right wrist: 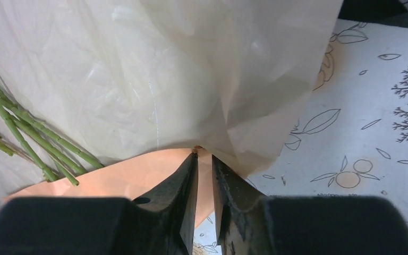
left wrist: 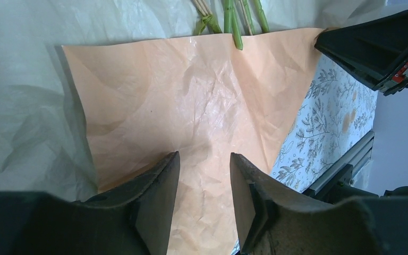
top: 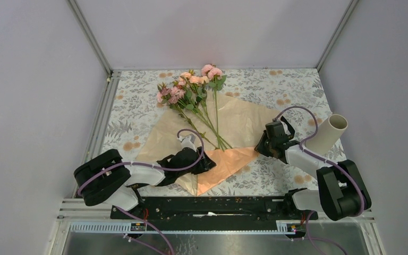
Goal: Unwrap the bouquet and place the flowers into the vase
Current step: Unfold the wrapping paper at the center of the board.
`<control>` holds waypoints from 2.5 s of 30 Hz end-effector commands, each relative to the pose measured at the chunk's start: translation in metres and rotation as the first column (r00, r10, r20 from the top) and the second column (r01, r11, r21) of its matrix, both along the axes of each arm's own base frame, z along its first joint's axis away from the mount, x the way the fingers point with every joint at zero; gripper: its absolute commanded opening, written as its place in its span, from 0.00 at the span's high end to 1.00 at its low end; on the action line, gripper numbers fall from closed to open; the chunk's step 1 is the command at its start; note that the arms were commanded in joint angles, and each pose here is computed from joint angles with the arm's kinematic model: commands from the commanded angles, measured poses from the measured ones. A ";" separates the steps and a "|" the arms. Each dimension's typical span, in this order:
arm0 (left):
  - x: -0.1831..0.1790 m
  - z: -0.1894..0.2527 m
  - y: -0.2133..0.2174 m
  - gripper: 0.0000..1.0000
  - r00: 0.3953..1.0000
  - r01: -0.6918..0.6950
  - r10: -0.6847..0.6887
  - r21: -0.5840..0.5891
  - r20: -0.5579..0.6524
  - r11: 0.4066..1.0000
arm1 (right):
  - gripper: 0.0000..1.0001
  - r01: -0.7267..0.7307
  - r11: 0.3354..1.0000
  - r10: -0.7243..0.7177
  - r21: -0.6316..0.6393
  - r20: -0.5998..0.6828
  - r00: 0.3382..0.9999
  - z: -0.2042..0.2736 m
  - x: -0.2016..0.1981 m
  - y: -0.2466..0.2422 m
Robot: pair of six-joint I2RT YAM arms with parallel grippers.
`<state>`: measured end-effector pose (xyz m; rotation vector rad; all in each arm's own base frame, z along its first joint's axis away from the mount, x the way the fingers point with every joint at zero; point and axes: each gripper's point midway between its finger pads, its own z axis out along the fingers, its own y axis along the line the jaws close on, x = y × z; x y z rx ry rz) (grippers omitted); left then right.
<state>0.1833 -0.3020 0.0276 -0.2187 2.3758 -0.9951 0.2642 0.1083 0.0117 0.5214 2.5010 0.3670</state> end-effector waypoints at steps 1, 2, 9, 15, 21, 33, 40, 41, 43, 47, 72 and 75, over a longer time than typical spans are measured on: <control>-0.017 -0.032 0.024 0.54 0.998 -0.009 0.016 0.107 -0.064 0.994 | 0.75 0.091 0.996 -0.092 0.020 0.046 0.995 0.008 0.008 -0.012; -0.017 -0.031 0.025 0.54 0.998 -0.011 0.018 0.106 -0.064 0.994 | 0.73 0.111 0.994 -0.111 0.006 0.062 0.992 0.011 0.008 -0.017; -0.016 -0.021 0.026 0.54 0.999 -0.015 0.019 0.094 -0.041 0.995 | 0.58 0.162 0.983 -0.135 -0.092 0.242 0.961 0.063 0.012 -0.047; -0.009 0.006 0.018 0.53 1.000 -0.003 0.002 0.074 0.014 0.997 | 0.40 -0.068 0.995 0.090 -0.071 0.373 0.924 0.127 0.025 -0.017; 0.000 0.030 0.009 0.53 0.997 0.010 -0.014 0.057 0.071 0.998 | 0.39 -0.331 0.943 0.313 0.022 0.270 0.911 0.123 0.043 0.035; -0.004 0.012 0.004 0.52 0.998 0.043 -0.047 0.078 0.044 0.996 | 0.44 -0.358 0.932 0.356 0.049 0.038 0.934 0.074 0.090 0.045; 0.001 0.038 0.022 0.43 0.994 0.001 -0.013 0.111 0.111 0.994 | 0.40 -0.473 0.872 0.469 0.124 0.065 0.881 0.080 0.062 0.058; 0.001 0.039 0.026 0.42 0.994 -0.005 -0.009 0.126 0.113 0.992 | 0.40 -0.478 0.867 0.474 0.139 0.064 0.878 0.079 0.057 0.060; 0.002 0.043 0.032 0.39 0.993 -0.025 0.009 0.143 0.115 0.989 | 0.39 -0.486 0.859 0.481 0.160 0.067 0.874 0.078 0.048 0.061; -0.002 0.039 0.043 0.36 0.996 -0.060 0.046 0.172 0.082 0.983 | 0.39 -0.492 0.852 0.487 0.179 0.075 0.870 0.080 0.033 0.061; -0.033 0.061 -0.016 0.39 0.983 0.158 -0.157 -0.005 0.095 0.987 | 0.43 -0.516 0.842 0.485 0.156 0.200 0.851 0.137 0.014 0.059; -0.044 0.076 -0.034 0.39 0.949 0.255 -0.256 0.028 0.182 0.966 | 0.43 -0.527 0.837 0.491 0.146 0.226 0.842 0.151 0.014 0.059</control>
